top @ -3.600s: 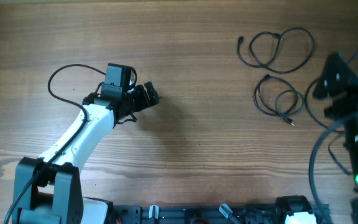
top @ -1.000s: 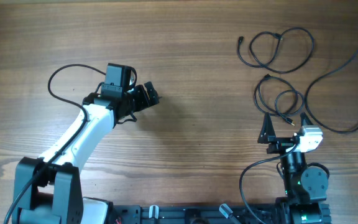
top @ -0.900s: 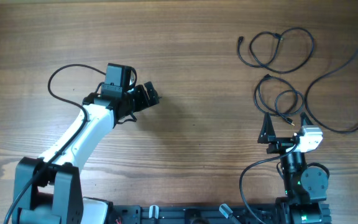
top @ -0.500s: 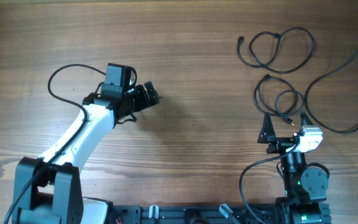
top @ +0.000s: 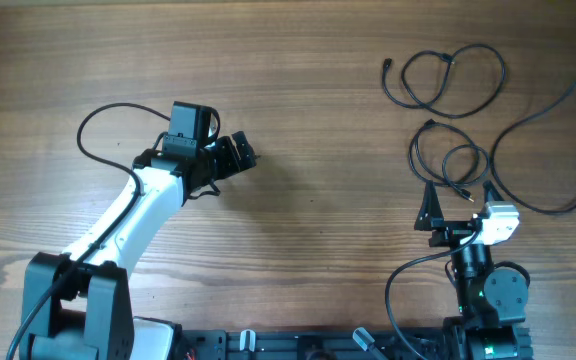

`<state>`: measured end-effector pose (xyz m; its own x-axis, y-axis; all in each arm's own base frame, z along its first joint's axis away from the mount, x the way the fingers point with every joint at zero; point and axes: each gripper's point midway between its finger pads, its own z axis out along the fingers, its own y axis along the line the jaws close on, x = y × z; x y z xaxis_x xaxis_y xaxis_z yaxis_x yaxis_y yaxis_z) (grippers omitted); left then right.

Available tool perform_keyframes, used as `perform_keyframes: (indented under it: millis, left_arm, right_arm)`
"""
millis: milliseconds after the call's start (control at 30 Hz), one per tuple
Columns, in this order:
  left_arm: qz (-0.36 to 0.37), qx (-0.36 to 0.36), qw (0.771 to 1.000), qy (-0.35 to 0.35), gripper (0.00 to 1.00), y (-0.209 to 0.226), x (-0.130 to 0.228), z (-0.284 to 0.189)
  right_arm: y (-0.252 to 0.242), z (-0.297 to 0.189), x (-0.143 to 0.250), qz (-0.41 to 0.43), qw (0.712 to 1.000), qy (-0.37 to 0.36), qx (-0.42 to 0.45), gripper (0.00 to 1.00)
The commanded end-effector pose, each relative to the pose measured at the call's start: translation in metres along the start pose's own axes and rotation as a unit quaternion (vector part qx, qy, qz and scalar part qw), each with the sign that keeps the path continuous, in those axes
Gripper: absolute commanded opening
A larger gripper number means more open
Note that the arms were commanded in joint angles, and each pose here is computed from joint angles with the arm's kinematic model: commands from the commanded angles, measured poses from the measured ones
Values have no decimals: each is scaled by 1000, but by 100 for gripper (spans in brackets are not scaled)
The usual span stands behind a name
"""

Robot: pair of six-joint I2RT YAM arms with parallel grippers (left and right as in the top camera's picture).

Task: Untangle cables

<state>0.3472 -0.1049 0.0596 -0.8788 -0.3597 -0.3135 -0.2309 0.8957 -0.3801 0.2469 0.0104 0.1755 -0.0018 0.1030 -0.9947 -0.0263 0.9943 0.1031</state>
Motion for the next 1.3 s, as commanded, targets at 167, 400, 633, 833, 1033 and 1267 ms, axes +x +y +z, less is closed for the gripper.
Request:
perform_keyframes:
  millis: [167,400,633,833,1033,1267]
  left_arm:
    - [30,34,998,-45,100,-27,-9,-32]
    - [56,100,982,-150,100,-57,-19,-126]
    - [52,79,988,-121,100,-30,23,-150]
    - [45,73,990,-112,100,4,58,-104]
    - [68,178,945,-266,100,5,54,-88]
    - [60,200,911,-355,100,27,52,-100]
  right_arm:
    - [4,0,-2,-7,1000,-4,-10,100]
    - [4,0,-2,-7,1000,-4,-10,100]
    - [4,0,-2,-7,1000,-4,-10,100]
    - [4,0,-2,-7,1000,-4,-10,100]
    - [4,0,-2,-7,1000,-4,-10,100]
    - [4,0,-2,-7,1000,-4,-10,100]
